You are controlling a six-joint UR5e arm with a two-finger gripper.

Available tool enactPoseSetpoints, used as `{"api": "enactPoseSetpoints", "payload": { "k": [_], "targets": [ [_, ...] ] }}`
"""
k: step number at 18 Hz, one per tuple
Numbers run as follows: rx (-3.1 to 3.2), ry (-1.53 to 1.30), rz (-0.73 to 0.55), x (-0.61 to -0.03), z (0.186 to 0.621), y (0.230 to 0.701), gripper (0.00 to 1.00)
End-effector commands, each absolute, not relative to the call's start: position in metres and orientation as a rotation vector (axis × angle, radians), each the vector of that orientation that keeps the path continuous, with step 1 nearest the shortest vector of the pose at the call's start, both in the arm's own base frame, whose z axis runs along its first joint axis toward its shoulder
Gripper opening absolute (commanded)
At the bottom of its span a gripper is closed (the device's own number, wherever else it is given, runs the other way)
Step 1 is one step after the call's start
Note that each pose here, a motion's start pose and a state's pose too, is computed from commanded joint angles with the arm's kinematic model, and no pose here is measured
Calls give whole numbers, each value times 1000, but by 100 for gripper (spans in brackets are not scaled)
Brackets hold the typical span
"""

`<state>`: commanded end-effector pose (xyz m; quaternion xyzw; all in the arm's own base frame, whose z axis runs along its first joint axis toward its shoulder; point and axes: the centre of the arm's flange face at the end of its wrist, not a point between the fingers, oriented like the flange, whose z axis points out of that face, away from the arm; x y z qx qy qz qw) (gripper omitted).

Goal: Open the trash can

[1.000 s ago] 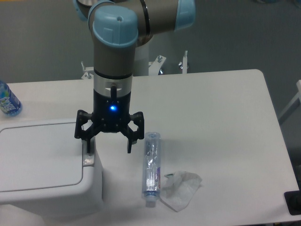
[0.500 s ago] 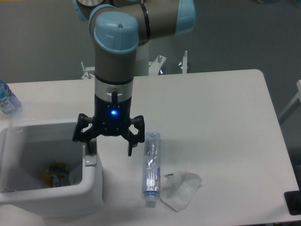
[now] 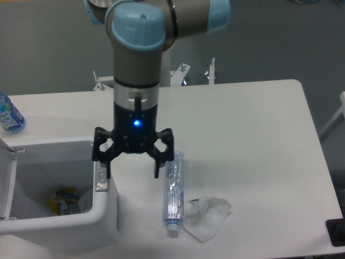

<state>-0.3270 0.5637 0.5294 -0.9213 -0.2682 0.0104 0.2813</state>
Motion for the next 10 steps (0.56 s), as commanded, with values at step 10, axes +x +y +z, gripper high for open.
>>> {"api": "enactPoseSetpoints", "payload": {
  "k": [10],
  "targets": [
    [-2755,-505,490,-395,495,505,100]
  ]
}}
